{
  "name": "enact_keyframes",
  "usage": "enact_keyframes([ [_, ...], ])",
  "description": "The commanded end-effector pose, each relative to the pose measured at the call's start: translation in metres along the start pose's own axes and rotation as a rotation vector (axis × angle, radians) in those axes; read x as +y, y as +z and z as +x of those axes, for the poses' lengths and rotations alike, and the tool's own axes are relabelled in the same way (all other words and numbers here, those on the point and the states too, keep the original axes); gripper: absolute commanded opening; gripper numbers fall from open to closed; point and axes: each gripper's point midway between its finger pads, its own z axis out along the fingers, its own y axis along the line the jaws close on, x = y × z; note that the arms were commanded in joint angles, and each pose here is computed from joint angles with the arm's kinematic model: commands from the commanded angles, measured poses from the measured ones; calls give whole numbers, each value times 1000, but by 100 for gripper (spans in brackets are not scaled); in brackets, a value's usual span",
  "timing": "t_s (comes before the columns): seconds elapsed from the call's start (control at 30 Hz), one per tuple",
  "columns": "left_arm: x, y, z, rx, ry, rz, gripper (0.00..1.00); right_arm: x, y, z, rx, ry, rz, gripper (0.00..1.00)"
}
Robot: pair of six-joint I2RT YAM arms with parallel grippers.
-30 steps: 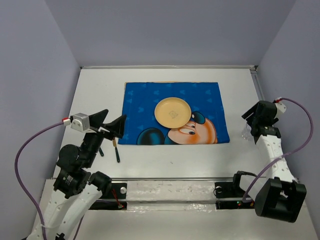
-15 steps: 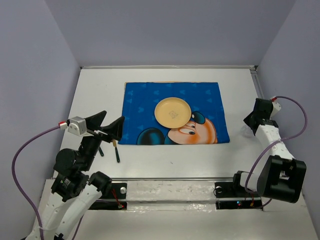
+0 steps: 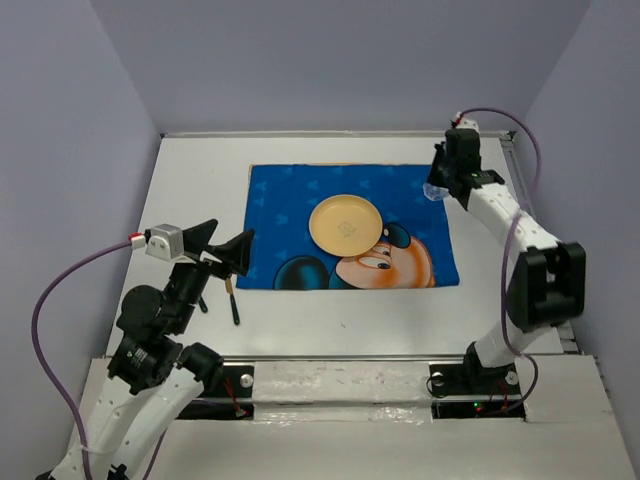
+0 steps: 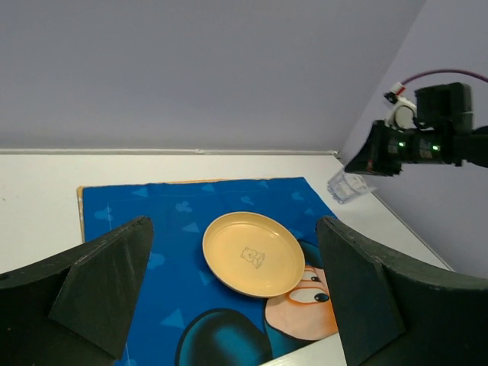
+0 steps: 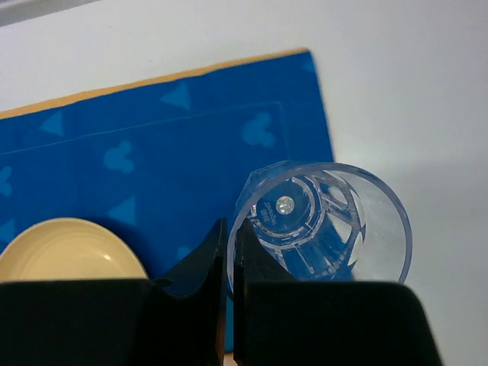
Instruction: Set the dinner table for one person
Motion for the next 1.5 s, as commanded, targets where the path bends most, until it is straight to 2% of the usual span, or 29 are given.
enact_keyframes([
  [0.0, 4, 8, -5, -12, 23, -22, 99, 42, 32, -38, -37, -127, -116, 0],
  [0.13, 7, 12, -1, 4, 29, -32, 99, 58, 66, -44, -13, -178, -126, 0],
  [0.2, 9, 13, 0, 4, 30, -40, 99, 55, 88, -27, 45, -211, -102, 0],
  [0.33, 12, 15, 0, 6, 32, -51, 99, 55, 111, -17, 71, -243, -86, 0],
  [0.63, 15, 18, 3, 15, 34, -62, 99, 45, 139, 15, 133, -315, 3, 2],
  [0.67, 15, 18, 3, 15, 34, -62, 99, 43, 137, 12, 125, -314, 14, 10],
  [0.7, 16, 18, 4, 16, 36, -65, 99, 43, 135, 9, 120, -309, 18, 42],
  [0.73, 16, 18, 4, 17, 38, -67, 99, 44, 134, 5, 112, -302, 17, 60],
  [0.77, 17, 18, 3, 13, 37, -72, 99, 52, 125, -5, 88, -295, 3, 76],
  [0.8, 18, 18, 2, 12, 38, -78, 99, 57, 120, -11, 79, -276, -24, 78],
  [0.93, 33, 15, -4, -15, 39, -157, 99, 92, 83, -33, 36, -211, -155, 82],
  [1.07, 75, 2, -11, -48, 19, -395, 99, 146, 28, -25, 5, -177, -303, 83],
  [1.1, 88, -4, -15, -75, 10, -482, 99, 173, 16, 5, 12, -189, -372, 83],
  [1.17, 99, -11, -19, -119, -45, -556, 99, 204, -22, 13, -30, -144, -473, 83],
  [1.2, 108, -17, -23, -147, -57, -613, 99, 233, -41, 48, -7, -149, -561, 83],
  [1.23, 112, -20, -25, -162, -66, -636, 99, 249, -56, 62, 11, -121, -609, 82],
  [1.27, 115, -25, -29, -182, -75, -661, 99, 264, -70, 77, 24, -122, -647, 81],
  [1.3, 122, -30, -32, -207, -83, -706, 99, 282, -84, 87, 14, -113, -696, 75],
  [1.33, 127, -35, -35, -229, -97, -736, 99, 308, -106, 127, 63, -153, -749, 71],
  [1.43, 143, -52, -41, -304, -167, -859, 99, 348, -141, 171, 92, -211, -810, 65],
  [1.47, 150, -60, -43, -327, -172, -917, 99, 365, -158, 205, 134, -258, -848, 65],
])
